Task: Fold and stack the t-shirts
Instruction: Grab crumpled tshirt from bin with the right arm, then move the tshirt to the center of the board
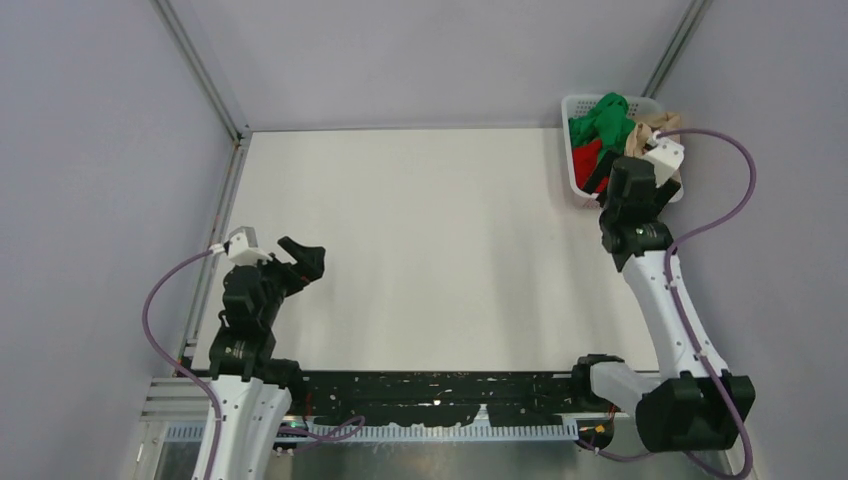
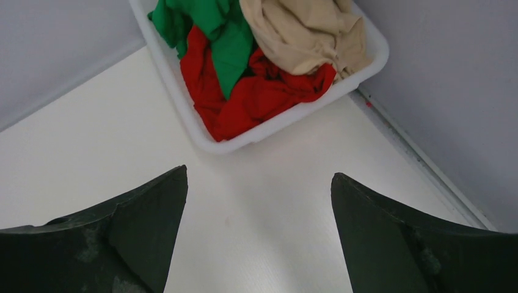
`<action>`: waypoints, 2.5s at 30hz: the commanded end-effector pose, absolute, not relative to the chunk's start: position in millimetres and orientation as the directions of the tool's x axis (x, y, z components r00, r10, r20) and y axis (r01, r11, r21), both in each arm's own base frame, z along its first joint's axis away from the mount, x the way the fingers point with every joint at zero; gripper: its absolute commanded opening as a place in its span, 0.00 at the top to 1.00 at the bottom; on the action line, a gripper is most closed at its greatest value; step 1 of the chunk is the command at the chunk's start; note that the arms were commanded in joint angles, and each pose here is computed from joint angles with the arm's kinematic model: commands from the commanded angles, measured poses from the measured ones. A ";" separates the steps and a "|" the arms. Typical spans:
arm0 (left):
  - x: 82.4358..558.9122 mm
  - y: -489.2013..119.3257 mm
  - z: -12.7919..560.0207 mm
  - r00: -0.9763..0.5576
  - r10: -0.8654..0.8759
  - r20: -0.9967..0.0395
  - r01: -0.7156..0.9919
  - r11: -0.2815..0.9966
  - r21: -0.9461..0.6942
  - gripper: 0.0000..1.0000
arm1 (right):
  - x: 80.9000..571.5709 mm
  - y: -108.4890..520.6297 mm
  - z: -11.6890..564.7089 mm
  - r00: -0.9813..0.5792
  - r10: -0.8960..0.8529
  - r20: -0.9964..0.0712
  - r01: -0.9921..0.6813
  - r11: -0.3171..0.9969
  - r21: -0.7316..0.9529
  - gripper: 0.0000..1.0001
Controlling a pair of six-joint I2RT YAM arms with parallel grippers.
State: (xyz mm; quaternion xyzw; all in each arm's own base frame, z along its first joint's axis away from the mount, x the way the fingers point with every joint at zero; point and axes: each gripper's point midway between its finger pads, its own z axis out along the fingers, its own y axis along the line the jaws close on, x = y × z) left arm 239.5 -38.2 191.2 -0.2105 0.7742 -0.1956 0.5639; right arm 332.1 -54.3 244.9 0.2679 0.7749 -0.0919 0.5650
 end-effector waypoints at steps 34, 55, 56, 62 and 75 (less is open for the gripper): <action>276.4 -48.5 185.4 -0.309 -0.522 -0.795 -0.058 0.845 -0.532 0.01 | 558.8 -231.6 389.3 0.019 0.180 -0.984 0.662 0.735 0.147 0.95; 274.0 -52.8 189.3 -0.309 -0.524 -0.793 -0.030 0.839 -0.543 0.01 | 413.6 -70.8 691.2 0.633 0.212 -0.745 -0.032 0.968 0.248 0.95; 273.6 -53.6 190.1 -0.311 -0.525 -0.793 -0.027 0.838 -0.544 0.01 | 409.7 -55.7 693.2 0.617 0.211 -0.758 -0.062 0.973 0.220 0.95; 270.3 -54.3 191.4 -0.309 -0.528 -0.791 -0.022 0.835 -0.549 0.01 | 363.2 65.9 716.0 0.608 0.179 -0.773 -0.224 0.973 0.050 0.95; 239.8 -20.6 205.4 -0.227 -0.547 -0.805 -0.189 0.836 -0.515 0.01 | 318.9 251.0 649.1 0.194 0.465 -0.864 -0.741 0.647 0.182 0.95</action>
